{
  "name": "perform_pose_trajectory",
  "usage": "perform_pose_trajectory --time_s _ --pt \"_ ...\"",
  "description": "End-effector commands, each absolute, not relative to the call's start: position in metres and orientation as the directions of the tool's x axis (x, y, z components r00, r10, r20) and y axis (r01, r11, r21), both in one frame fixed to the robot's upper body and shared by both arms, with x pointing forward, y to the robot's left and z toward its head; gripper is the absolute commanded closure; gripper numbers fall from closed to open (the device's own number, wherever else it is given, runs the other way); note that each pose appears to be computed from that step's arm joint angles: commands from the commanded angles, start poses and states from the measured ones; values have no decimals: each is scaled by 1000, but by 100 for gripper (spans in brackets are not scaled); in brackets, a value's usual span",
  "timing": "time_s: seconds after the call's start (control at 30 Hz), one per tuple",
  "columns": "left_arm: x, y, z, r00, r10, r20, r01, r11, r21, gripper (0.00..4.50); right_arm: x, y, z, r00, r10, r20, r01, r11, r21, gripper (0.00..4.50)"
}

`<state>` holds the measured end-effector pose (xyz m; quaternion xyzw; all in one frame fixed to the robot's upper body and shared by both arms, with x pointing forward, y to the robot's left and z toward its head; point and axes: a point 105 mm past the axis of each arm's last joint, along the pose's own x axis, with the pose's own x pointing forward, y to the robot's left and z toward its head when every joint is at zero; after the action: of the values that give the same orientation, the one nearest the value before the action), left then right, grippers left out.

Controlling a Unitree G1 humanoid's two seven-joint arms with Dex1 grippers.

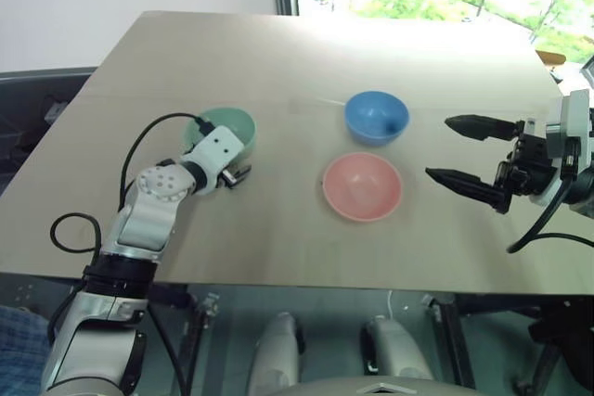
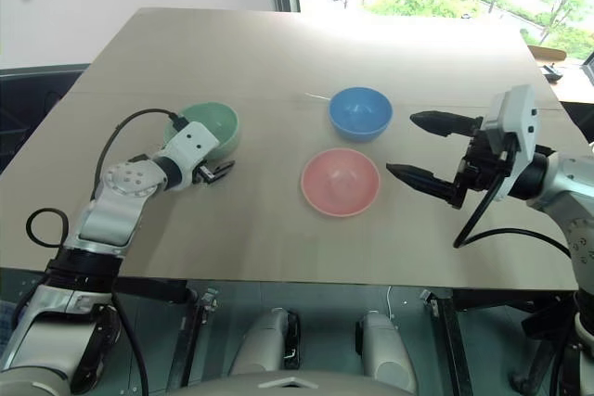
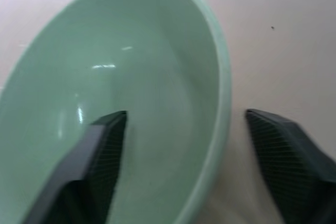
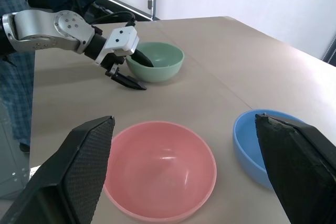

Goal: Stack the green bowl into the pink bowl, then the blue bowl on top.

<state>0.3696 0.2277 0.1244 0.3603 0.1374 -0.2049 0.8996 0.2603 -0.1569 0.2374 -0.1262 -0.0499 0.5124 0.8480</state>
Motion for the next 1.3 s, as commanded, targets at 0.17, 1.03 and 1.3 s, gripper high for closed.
perform_pose_trajectory --time_s 0.17,1.03,1.3 --pt "370 231 135 890 -261 -374 449 644 620 429 260 -159 241 482 875 -36 -841 450 -301 0" --pt "298 43 203 240 -877 -417 467 -273 841 448 264 -159 238 480 876 -46 -841 444 -309 0" --pt "271 32 200 64 -897 -437 448 -366 816 448 262 -162 239 495 868 -49 -832 456 -317 0"
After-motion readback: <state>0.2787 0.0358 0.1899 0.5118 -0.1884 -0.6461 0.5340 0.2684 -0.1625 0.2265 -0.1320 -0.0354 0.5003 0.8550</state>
